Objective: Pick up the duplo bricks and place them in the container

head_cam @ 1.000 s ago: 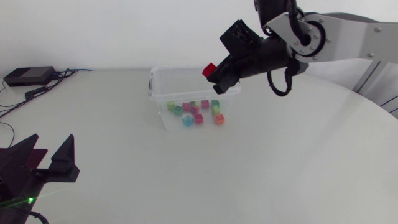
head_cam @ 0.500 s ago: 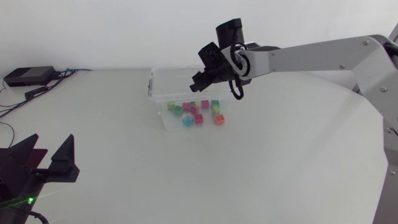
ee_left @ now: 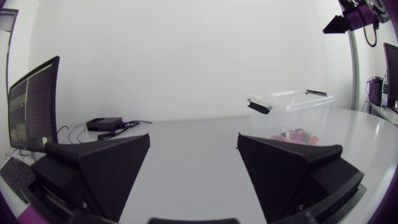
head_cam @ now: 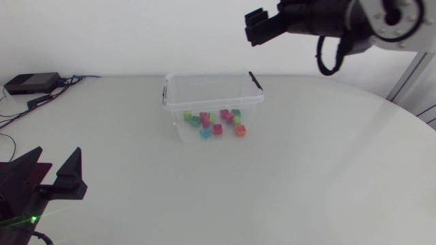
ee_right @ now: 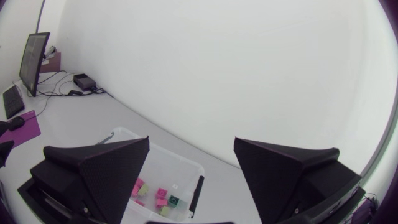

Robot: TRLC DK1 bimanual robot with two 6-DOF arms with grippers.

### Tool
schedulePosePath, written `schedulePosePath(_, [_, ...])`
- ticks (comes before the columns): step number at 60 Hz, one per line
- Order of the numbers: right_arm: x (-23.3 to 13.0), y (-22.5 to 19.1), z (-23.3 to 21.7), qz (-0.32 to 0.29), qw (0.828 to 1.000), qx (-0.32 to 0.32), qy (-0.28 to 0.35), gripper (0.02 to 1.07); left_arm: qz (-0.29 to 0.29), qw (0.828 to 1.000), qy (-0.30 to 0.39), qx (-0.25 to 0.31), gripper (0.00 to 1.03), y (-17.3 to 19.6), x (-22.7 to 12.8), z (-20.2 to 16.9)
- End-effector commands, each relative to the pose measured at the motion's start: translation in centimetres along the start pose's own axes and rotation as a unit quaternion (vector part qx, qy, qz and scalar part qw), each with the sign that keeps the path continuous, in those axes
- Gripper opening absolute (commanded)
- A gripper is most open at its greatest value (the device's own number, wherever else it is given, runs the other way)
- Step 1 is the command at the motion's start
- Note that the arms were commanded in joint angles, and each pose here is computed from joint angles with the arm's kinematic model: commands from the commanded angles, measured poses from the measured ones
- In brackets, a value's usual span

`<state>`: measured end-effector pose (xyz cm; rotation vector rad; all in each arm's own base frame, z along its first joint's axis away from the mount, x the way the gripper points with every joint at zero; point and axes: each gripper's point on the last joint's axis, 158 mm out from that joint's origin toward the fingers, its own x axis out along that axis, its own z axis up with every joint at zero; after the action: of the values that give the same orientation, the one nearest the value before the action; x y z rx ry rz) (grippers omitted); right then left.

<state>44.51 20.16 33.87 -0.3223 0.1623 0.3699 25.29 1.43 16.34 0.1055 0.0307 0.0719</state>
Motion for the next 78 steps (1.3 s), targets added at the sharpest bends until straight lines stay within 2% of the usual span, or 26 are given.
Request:
schedulePosePath(1, [-2.0,-0.7,-2.7,-0.015,0.999,0.009,0.032,1.02,0.006,1.000,0.007,-0.002,0.98,0.2,0.1,-0.8])
schedulePosePath(11, [-6.9,-4.8,-6.0,-0.065,0.997,0.015,0.049,1.02,0.006,1.000,0.007,-0.002,0.98,0.2,0.1,-0.8])
schedulePosePath(21, [-12.2,-8.3,-7.7,-0.125,0.991,0.026,0.033,1.02,0.006,1.000,0.007,-0.002,0.98,0.2,0.1,-0.8])
schedulePosePath(30, [-16.5,-9.9,-10.2,-0.169,0.985,0.028,0.021,1.02,0.006,1.000,0.007,-0.002,0.98,0.2,0.1,-0.8])
schedulePosePath(44, [-21.1,-10.6,-13.3,-0.218,0.975,0.032,-0.003,1.02,0.006,1.000,0.007,-0.002,0.98,0.2,0.1,-0.8])
schedulePosePath(53, [-22.5,-9.9,-15.2,-0.226,0.973,0.034,-0.008,1.02,0.006,1.000,0.007,-0.002,0.98,0.2,0.1,-0.8])
schedulePosePath(78, [-21.5,-7.5,-21.2,-0.204,0.973,0.104,-0.033,1.02,-0.022,0.999,0.010,-0.028,0.98,-0.9,0.1,-1.0])
